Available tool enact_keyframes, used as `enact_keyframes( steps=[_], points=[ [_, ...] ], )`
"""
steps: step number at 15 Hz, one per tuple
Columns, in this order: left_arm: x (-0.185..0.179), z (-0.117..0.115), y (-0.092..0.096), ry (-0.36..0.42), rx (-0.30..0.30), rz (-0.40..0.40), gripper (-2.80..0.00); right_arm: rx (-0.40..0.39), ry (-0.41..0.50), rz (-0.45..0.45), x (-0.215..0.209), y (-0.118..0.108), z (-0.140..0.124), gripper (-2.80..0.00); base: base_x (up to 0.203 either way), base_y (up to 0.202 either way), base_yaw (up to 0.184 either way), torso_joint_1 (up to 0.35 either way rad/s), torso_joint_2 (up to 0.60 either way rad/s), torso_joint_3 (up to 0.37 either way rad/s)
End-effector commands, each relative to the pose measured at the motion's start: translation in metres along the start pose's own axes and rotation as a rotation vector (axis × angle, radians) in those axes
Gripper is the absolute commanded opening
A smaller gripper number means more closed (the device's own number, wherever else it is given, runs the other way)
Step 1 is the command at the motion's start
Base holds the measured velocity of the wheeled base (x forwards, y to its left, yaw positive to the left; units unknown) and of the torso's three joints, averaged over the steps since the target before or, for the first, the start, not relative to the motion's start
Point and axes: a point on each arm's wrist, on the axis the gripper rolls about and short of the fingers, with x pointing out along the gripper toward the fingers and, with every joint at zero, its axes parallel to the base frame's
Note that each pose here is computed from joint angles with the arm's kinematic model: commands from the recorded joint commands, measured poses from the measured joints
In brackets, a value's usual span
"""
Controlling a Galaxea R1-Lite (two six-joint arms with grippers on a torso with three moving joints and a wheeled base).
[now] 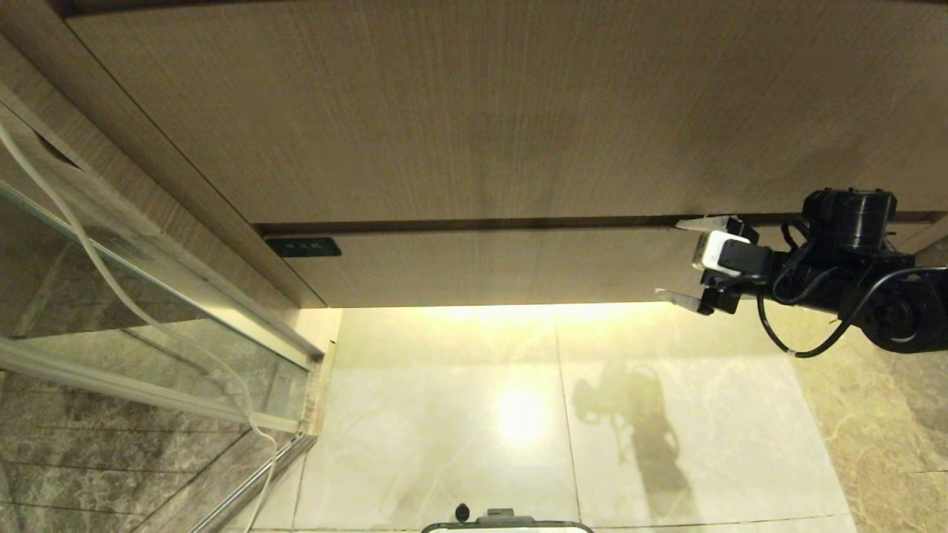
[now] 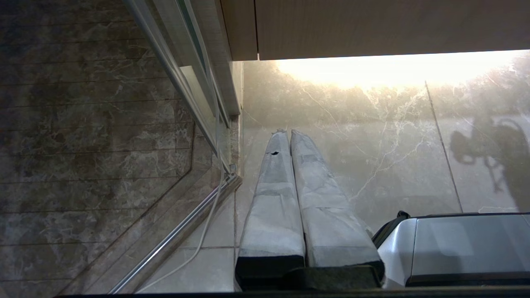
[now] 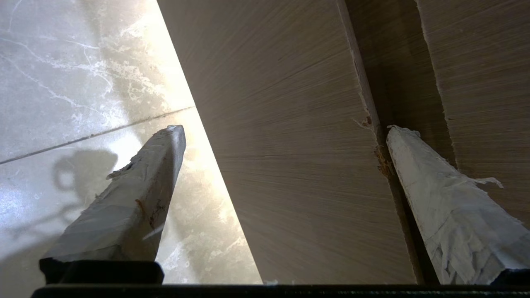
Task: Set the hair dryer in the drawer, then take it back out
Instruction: Pull open the drawer
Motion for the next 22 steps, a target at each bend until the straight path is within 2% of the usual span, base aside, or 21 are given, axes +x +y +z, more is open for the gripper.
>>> enact_keyframes(
  steps=[1, 5, 9, 22],
  points=[
    [0.000, 0.000, 0.000, 0.000, 0.000, 0.000, -2.80, -0.012, -0.002, -0.001, 0.000, 0.001, 0.000, 0.00, 0.000, 0.000, 0.000, 0.000, 0.00, 0.000],
    [0.000, 0.000, 0.000, 0.001, 0.000, 0.000, -2.80, -0.007, 0.005, 0.012, 0.006, 0.005, -0.005, 0.00, 0.000, 0.000, 0.000, 0.000, 0.00, 0.000],
    [0.000, 0.000, 0.000, 0.000, 0.001, 0.000, -2.80, -0.021, -0.009, -0.014, 0.012, -0.003, -0.005, 0.00, 0.000, 0.000, 0.000, 0.000, 0.00, 0.000],
    [0.000, 0.000, 0.000, 0.002, 0.000, 0.000, -2.80, -0.017, 0.005, -0.003, -0.001, -0.001, 0.002, 0.00, 0.000, 0.000, 0.000, 0.000, 0.00, 0.000]
  ],
)
